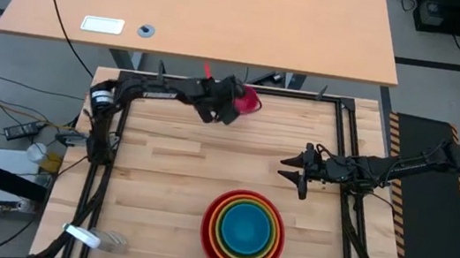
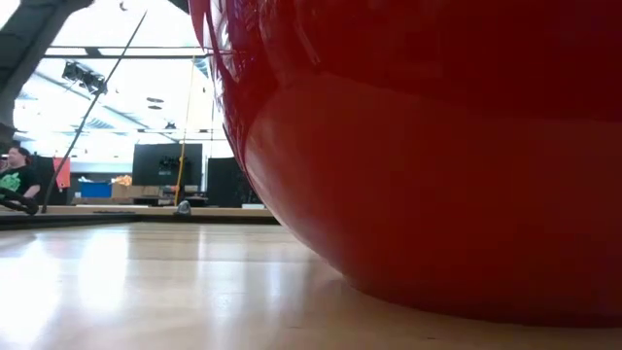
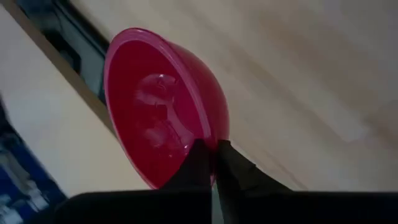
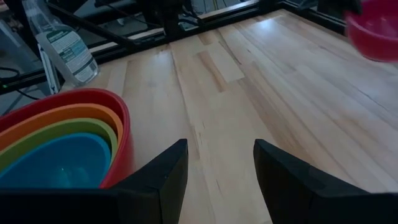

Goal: Nest bowls inside each other
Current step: Stack the pink bowl on top of the blue bowl

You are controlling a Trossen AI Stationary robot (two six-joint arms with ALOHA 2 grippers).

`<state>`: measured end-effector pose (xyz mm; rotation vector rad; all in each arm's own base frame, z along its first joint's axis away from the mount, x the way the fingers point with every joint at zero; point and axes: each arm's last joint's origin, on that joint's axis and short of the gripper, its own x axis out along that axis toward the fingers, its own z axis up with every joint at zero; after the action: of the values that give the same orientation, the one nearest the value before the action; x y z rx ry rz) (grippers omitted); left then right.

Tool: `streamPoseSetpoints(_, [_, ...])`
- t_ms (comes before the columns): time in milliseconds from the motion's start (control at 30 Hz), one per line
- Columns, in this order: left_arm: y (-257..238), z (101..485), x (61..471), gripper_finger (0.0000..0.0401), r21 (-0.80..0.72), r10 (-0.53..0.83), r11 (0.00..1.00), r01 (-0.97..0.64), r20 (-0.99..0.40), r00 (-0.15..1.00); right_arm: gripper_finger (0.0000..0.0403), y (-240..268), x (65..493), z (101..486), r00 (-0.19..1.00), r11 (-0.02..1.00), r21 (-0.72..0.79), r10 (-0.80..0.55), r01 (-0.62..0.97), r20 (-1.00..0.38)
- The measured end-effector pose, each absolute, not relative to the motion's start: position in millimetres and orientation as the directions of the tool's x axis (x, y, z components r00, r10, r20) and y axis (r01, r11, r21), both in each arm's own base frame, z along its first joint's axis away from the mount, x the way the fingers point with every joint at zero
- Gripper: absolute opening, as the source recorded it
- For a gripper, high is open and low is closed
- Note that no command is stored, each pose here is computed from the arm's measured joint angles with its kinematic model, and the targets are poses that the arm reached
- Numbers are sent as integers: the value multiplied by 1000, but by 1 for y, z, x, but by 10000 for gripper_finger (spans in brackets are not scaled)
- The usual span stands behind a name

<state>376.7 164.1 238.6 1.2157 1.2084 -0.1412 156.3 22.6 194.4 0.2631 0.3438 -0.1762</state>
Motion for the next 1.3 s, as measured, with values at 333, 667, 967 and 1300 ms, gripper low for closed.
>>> streamPoseSetpoints(333, [33, 289, 379, 1, 695, 346, 381, 610, -719, 603, 189, 22, 156, 195, 926, 950, 223, -132, 220, -354])
streamPoseSetpoints(667, [-91, 284, 374, 0, 644, 115, 454, 616, -728, 676, 189, 20, 153, 200, 941, 950, 246, -105, 191, -323])
streamPoseSetpoints(967, [-157, 275, 379, 0, 622, -31, 510, 594, -676, 736, 189, 18, 145, 205, 948, 944, 270, -104, 189, -300])
streamPoseSetpoints(1300, [-189, 253, 417, 0, 483, -69, 485, 729, -810, 582, 189, 20, 148, 204, 949, 941, 290, -85, 176, -303])
